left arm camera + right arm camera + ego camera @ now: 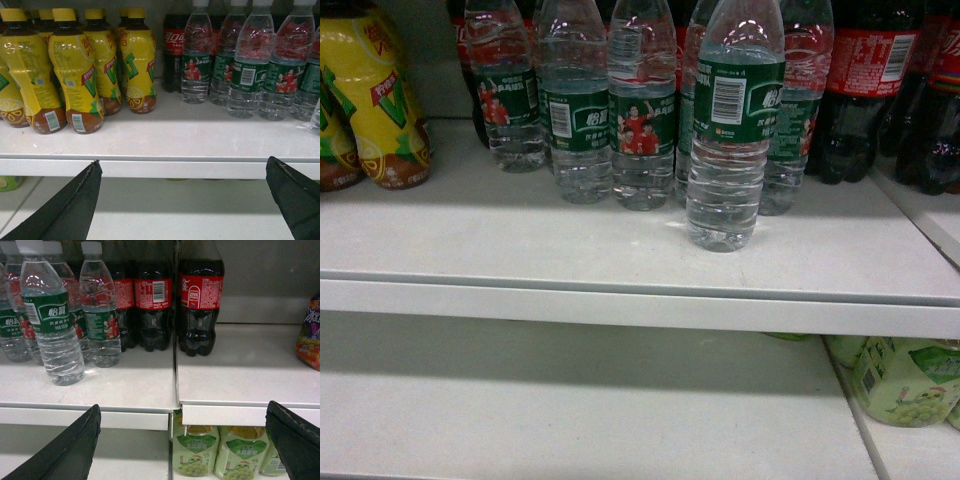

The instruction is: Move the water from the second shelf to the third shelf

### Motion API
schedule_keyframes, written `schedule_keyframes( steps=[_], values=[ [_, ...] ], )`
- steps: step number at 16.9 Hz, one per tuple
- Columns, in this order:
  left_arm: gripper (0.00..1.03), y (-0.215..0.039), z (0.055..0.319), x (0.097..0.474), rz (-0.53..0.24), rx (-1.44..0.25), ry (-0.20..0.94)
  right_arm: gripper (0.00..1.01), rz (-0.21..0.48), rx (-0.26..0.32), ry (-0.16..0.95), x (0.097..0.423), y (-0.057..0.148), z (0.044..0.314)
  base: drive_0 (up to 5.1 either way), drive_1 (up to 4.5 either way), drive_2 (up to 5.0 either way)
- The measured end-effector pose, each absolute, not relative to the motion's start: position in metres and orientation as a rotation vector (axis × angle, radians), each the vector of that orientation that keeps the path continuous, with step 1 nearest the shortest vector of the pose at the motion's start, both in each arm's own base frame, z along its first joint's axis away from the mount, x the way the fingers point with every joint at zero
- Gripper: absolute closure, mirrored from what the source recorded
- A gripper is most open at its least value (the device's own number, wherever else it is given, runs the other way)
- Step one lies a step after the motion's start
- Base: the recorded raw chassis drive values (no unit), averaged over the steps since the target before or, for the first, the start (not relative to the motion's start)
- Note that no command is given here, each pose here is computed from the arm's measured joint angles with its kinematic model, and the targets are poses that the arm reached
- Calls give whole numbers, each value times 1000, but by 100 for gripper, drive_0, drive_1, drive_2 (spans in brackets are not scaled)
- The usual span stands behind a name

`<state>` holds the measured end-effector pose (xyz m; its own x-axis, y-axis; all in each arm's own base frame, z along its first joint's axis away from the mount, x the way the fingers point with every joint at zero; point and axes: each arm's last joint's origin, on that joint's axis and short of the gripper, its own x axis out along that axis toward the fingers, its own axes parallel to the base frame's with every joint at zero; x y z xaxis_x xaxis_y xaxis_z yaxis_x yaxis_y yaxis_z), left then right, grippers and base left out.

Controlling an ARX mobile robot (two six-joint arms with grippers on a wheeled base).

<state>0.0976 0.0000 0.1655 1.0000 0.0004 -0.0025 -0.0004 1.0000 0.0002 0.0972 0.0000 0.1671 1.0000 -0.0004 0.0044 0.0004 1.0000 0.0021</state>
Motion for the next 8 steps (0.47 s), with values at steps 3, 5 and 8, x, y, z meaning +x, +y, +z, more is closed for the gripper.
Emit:
schedule_keyframes(
  steps=[3,5,8],
  values=[
    [5,0,166,98,0,0,2,3,0,2,-4,97,0,167,0,0,0],
    [5,0,166,98,0,0,2,3,0,2,-4,97,0,167,0,0,0],
    [5,0,166,98,0,0,2,3,0,2,-4,97,0,167,0,0,0]
  ],
)
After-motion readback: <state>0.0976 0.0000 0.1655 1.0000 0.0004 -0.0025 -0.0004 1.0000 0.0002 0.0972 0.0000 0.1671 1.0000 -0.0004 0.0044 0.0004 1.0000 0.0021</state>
